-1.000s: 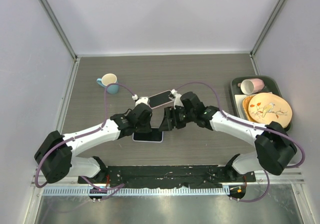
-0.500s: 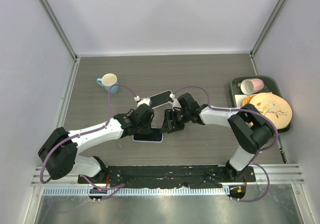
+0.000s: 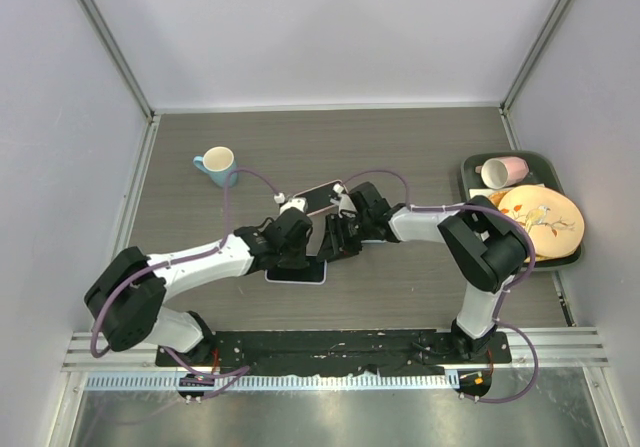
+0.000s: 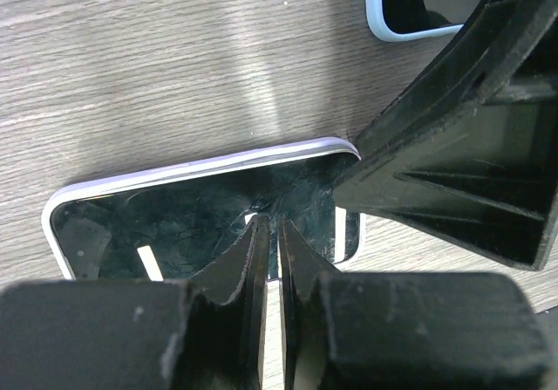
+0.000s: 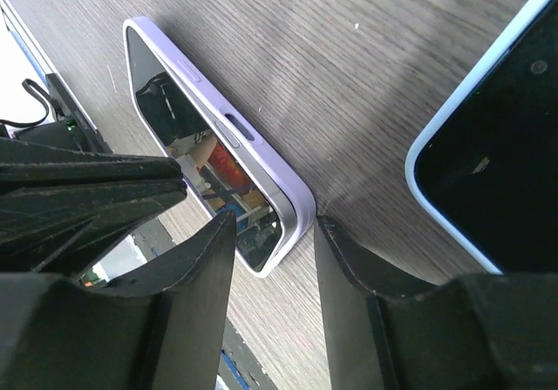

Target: Put the phone into the phone case

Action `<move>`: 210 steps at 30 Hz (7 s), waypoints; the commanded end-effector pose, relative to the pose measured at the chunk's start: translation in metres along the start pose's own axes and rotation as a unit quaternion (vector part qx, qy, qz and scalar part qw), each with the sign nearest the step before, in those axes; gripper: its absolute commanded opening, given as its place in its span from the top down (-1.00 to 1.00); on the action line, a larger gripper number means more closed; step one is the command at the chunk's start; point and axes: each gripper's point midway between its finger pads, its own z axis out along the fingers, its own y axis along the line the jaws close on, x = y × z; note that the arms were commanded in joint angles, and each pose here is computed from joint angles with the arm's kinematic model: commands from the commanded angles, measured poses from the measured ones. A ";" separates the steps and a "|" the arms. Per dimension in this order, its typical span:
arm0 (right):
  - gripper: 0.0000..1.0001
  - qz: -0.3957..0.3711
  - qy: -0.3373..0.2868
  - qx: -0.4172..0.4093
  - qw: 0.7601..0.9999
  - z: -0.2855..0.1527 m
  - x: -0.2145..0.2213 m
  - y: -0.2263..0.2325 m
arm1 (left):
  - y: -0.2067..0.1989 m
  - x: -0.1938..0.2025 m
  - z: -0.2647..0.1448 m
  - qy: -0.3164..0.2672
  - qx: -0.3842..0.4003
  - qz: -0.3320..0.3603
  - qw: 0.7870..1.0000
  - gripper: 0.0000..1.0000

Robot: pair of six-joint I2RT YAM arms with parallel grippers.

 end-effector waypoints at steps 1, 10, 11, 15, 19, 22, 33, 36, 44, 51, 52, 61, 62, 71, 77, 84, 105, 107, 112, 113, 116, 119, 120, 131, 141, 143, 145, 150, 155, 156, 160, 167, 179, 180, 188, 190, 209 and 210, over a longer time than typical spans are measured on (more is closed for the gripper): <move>0.11 0.004 0.004 0.048 0.999 0.004 -0.004 -0.018 | -0.019 -0.015 0.002 -0.016 0.025 0.007 1.000 0.76; 0.31 -0.003 0.031 0.097 0.995 0.002 0.009 -0.039 | -0.028 -0.006 0.015 0.003 0.033 0.012 0.999 0.81; 0.33 -0.002 0.034 0.095 0.995 0.003 0.011 -0.039 | -0.029 -0.006 0.015 0.004 0.033 0.013 0.999 0.81; 0.36 0.001 0.039 0.102 0.994 0.005 0.014 -0.044 | -0.029 -0.004 0.019 0.010 0.029 0.016 0.999 0.83; 0.37 0.005 0.048 0.110 0.993 0.006 0.018 -0.050 | -0.028 -0.002 0.020 0.011 0.024 0.015 1.000 0.86; 0.38 0.006 0.057 0.125 0.991 0.005 0.022 -0.055 | -0.028 -0.002 0.022 0.012 0.021 0.012 1.000 0.87; 0.38 0.006 0.091 0.215 0.972 -0.010 0.042 -0.090 | -0.024 0.010 0.032 0.052 -0.006 0.006 0.999 0.88; 0.38 0.007 0.093 0.241 0.966 -0.013 0.044 -0.098 | -0.025 0.012 0.033 0.062 -0.008 0.003 0.998 0.88; 0.40 -0.010 0.106 0.284 0.953 -0.012 0.049 -0.106 | -0.021 0.022 0.038 0.087 -0.023 0.006 0.996 0.88; 0.60 -0.032 0.099 0.350 0.931 -0.020 0.047 -0.111 | -0.022 0.020 0.038 0.083 -0.022 0.003 0.996 0.88; 0.60 -0.035 0.100 0.353 0.930 -0.020 0.048 -0.110 | -0.022 0.019 0.037 0.081 -0.022 0.003 0.996 0.88; 0.56 -0.038 0.082 0.310 0.947 -0.014 0.036 -0.086 | -0.023 0.007 0.033 0.064 -0.028 0.011 0.998 0.84; 0.56 -0.038 0.079 0.306 0.948 -0.014 0.034 -0.084 | -0.022 0.004 0.031 0.057 -0.030 0.010 0.998 0.82; 0.38 -0.049 0.015 0.276 0.960 -0.025 0.003 -0.051 | -0.016 -0.036 -0.007 -0.039 -0.029 -0.004 0.999 0.68; 0.07 -0.053 -0.056 0.235 0.969 -0.041 -0.023 -0.016 | -0.002 -0.053 -0.042 -0.100 -0.014 -0.034 0.994 0.35; -0.28 -0.033 -0.126 0.166 0.977 -0.072 -0.038 0.007 | 0.033 -0.040 -0.059 -0.098 0.032 -0.094 0.990 -0.39; -0.30 0.006 -0.067 0.078 0.995 -0.048 -0.004 0.012 | 0.091 0.007 -0.021 -0.013 0.001 -0.207 0.978 -0.30; -0.26 0.012 -0.045 0.074 0.996 -0.035 0.004 0.009 | 0.095 0.009 -0.016 -0.008 -0.010 -0.211 0.977 -0.28; -0.20 0.007 -0.022 0.069 0.997 -0.013 0.008 0.013 | 0.085 0.010 -0.001 0.009 0.015 -0.207 0.978 -0.10; -0.15 0.010 -0.021 0.064 0.998 -0.009 0.008 0.014 | 0.082 0.011 0.002 0.014 0.021 -0.208 0.978 0.00; 0.03 0.016 -0.026 0.053 0.998 -0.005 0.005 0.016 | 0.073 0.008 0.009 0.019 0.042 -0.219 0.975 0.10; 0.02 0.020 -0.043 0.057 0.997 -0.006 0.000 0.014 | 0.056 -0.002 0.014 0.012 0.066 -0.219 0.973 0.15; 0.03 0.020 -0.050 0.055 0.997 -0.010 -0.002 0.016 | 0.051 -0.004 0.016 0.012 0.070 -0.215 0.974 0.16; 0.00 0.063 -0.120 0.101 0.986 -0.065 -0.022 -0.031 | -0.019 -0.018 0.047 0.039 0.101 -0.157 0.982 0.16; -0.02 0.077 -0.146 0.131 0.977 -0.081 -0.042 -0.060 | -0.046 -0.036 0.081 0.049 0.111 -0.138 0.983 0.15; -0.03 0.078 -0.153 0.134 0.976 -0.084 -0.049 -0.064 | -0.052 -0.040 0.087 0.053 0.116 -0.134 0.983 0.15; -0.04 0.081 -0.157 0.136 0.975 -0.085 -0.053 -0.067 | -0.058 -0.045 0.093 0.055 0.121 -0.131 0.982 0.14; -0.11 0.077 -0.167 0.141 0.973 -0.092 -0.061 -0.069 | -0.066 -0.054 0.101 0.054 0.128 -0.126 0.982 0.13; -0.35 0.071 -0.168 0.143 0.973 -0.097 -0.053 -0.068 | -0.058 -0.064 0.087 0.027 0.108 -0.115 0.987 0.02; -0.50 0.069 -0.171 0.147 0.972 -0.099 -0.051 -0.069 | -0.048 -0.060 0.086 0.022 0.093 -0.108 0.990 -0.01; -0.78 0.046 -0.199 0.151 0.967 -0.116 -0.048 -0.060 | -0.026 -0.064 0.059 -0.021 0.060 -0.106 0.992 -0.23; -0.93 0.007 -0.261 0.146 0.954 -0.156 -0.057 -0.030 | -0.009 -0.074 -0.012 -0.129 0.100 -0.137 0.977 -0.59; -0.99 -0.083 -0.368 0.030 0.926 -0.219 -0.061 0.057 | 0.008 -0.088 -0.112 -0.261 0.168 -0.135 0.941 -1.00; -0.99 -0.086 -0.372 0.024 0.924 -0.221 -0.060 0.061 | 0.014 -0.087 -0.113 -0.262 0.153 -0.133 0.943 -0.99; -0.99 -0.089 -0.376 0.035 0.922 -0.223 -0.055 0.055 | 0.046 -0.086 -0.120 -0.261 0.056 -0.109 0.957 -1.00; -0.99 -0.087 -0.374 0.044 0.922 -0.223 -0.054 0.051 | 0.059 -0.088 -0.124 -0.262 0.017 -0.108 0.959 -1.00; -1.00 -0.122 -0.398 0.037 0.908 -0.237 -0.055 0.064 | 0.118 -0.081 -0.144 -0.268 -0.140 -0.117 0.946 -1.00; -0.99 -0.120 -0.401 0.041 0.907 -0.239 -0.056 0.063 | 0.120 -0.081 -0.145 -0.269 -0.144 -0.116 0.945 -0.99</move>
